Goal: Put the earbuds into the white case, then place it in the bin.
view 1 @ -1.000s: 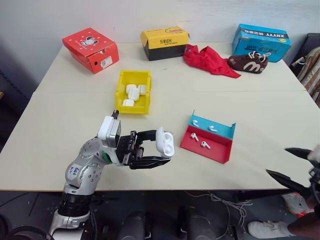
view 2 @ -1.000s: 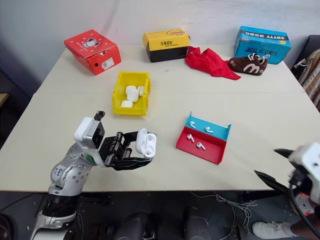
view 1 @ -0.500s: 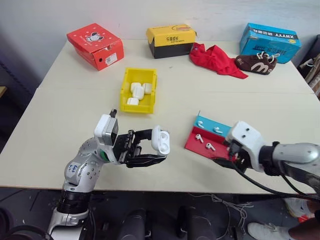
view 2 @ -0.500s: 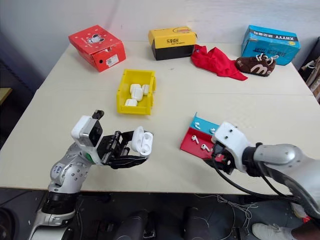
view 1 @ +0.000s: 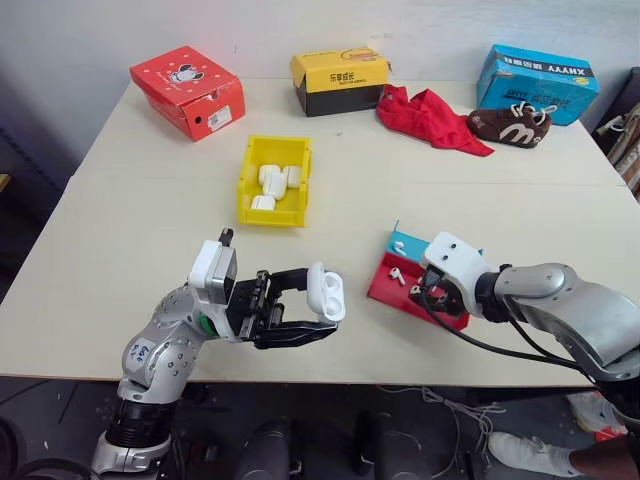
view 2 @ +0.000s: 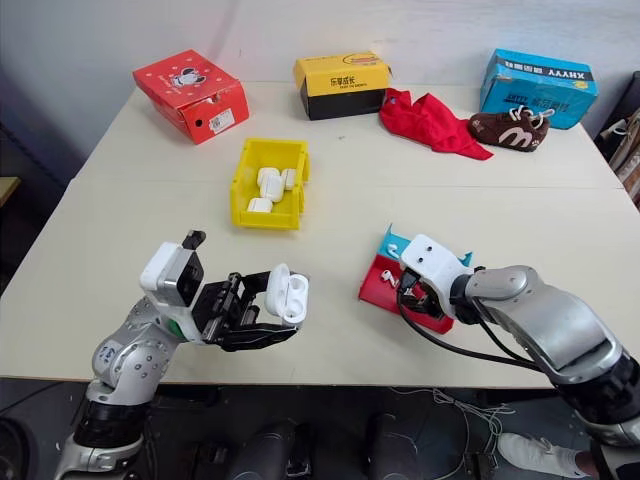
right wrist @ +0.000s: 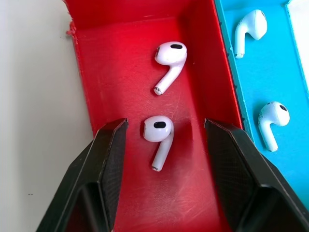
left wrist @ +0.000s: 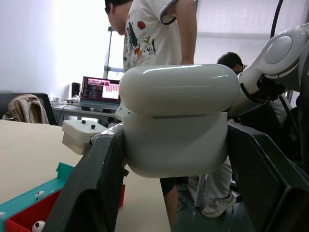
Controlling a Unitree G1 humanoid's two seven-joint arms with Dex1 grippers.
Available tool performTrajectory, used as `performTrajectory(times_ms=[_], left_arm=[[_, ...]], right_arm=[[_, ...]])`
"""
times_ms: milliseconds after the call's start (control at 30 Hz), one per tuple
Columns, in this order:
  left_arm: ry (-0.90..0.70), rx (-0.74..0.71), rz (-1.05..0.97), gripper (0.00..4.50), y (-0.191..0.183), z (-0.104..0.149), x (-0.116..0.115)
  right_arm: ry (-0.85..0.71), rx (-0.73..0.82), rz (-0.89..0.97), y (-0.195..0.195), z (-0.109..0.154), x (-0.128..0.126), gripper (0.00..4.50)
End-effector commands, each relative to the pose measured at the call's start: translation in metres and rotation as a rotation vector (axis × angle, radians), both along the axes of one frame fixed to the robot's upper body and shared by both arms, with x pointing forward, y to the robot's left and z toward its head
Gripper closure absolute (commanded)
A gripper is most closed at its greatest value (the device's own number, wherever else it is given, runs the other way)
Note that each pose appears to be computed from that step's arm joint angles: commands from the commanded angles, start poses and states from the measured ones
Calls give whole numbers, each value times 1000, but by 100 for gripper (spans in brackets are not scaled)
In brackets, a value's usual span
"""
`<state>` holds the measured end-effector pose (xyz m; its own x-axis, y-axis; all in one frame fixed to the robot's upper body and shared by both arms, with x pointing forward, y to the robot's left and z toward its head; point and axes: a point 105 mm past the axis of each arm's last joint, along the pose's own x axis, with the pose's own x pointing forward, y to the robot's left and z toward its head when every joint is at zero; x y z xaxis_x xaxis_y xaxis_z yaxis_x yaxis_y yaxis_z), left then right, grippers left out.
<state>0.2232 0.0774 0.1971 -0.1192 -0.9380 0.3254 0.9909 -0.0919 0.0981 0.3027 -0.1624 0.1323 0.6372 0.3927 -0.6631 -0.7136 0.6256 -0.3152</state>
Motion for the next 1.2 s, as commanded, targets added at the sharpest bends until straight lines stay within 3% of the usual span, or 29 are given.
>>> performTrajectory(times_ms=[33,1100,1200], left_arm=[[-27,-1,-7,173,-1,4,-6],[-36,40,56,173,13,-1,6],[-37,41,57,173,13,-1,7]], right_arm=[[-28,-2,8,2,4,4,196],[112,36,-44,-1,-19,-1,196],[119,39,-48,-1,-22,-2,282]])
